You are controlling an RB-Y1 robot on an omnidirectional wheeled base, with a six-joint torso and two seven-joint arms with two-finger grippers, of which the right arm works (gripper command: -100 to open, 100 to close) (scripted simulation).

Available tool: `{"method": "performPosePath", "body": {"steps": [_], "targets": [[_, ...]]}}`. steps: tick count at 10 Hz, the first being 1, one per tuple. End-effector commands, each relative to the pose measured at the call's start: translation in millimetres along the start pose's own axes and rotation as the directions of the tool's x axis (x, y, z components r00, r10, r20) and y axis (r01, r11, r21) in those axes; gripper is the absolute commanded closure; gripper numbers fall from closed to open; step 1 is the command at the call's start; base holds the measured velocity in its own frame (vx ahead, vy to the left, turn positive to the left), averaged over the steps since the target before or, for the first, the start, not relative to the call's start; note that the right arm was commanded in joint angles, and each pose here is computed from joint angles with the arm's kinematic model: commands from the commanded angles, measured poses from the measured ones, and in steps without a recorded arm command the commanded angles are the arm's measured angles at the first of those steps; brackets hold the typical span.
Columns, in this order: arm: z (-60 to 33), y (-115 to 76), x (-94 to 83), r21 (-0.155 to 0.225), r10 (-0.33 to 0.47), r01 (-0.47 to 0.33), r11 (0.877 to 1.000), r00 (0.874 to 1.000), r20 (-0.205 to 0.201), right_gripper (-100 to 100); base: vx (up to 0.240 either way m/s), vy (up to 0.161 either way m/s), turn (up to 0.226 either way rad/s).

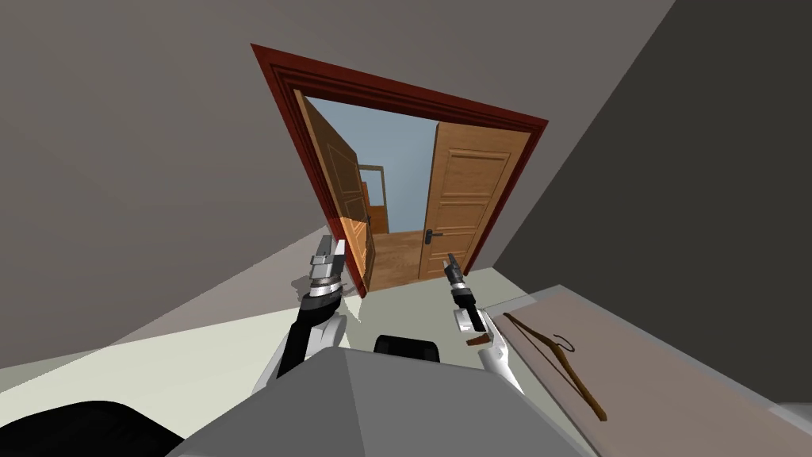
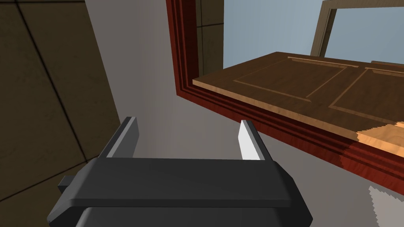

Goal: Push the door open

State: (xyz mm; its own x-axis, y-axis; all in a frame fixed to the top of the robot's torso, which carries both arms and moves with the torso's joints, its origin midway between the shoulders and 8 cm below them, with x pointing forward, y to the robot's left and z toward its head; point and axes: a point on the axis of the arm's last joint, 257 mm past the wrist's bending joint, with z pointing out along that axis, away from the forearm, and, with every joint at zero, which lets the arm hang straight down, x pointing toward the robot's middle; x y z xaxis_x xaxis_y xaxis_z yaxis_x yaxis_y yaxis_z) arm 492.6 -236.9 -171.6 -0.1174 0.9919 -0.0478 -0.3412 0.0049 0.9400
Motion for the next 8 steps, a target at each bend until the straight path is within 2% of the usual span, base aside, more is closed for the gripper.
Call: {"method": "performPosePath", "body": {"steps": [1,2,3,4,6,7,8], "targets": [[6.2,-9.4,-0.8,0.015,0.007,-0.007,1.0,1.0,-0.02,-100,0.071,-0.051,0.032],[3.5,-17.4,-1.9,0.032,0.008,-0.008,0.999,1.0,-0.017,-100,0.052,-0.04,0.015],[8.6,-21.4,-1.9,0.037,0.011,-0.01,0.999,0.999,-0.03,-100,0.061,-0.045,0.015],[6.4,-27.4,-2.8,0.05,0.012,-0.011,0.999,1.0,-0.028,-100,0.051,-0.028,0.016],[14.8,-39.6,-4.6,0.07,0.019,-0.016,0.997,0.999,-0.051,-100,0.065,-0.034,0.022],[11.9,-46.5,-5.7,0.085,0.02,-0.016,0.996,0.999,-0.048,-100,0.067,-0.029,0.016],[15.4,-53.5,-7.3,0.098,0.024,-0.018,0.995,0.998,-0.057,-100,0.053,-0.027,0.018]]}}
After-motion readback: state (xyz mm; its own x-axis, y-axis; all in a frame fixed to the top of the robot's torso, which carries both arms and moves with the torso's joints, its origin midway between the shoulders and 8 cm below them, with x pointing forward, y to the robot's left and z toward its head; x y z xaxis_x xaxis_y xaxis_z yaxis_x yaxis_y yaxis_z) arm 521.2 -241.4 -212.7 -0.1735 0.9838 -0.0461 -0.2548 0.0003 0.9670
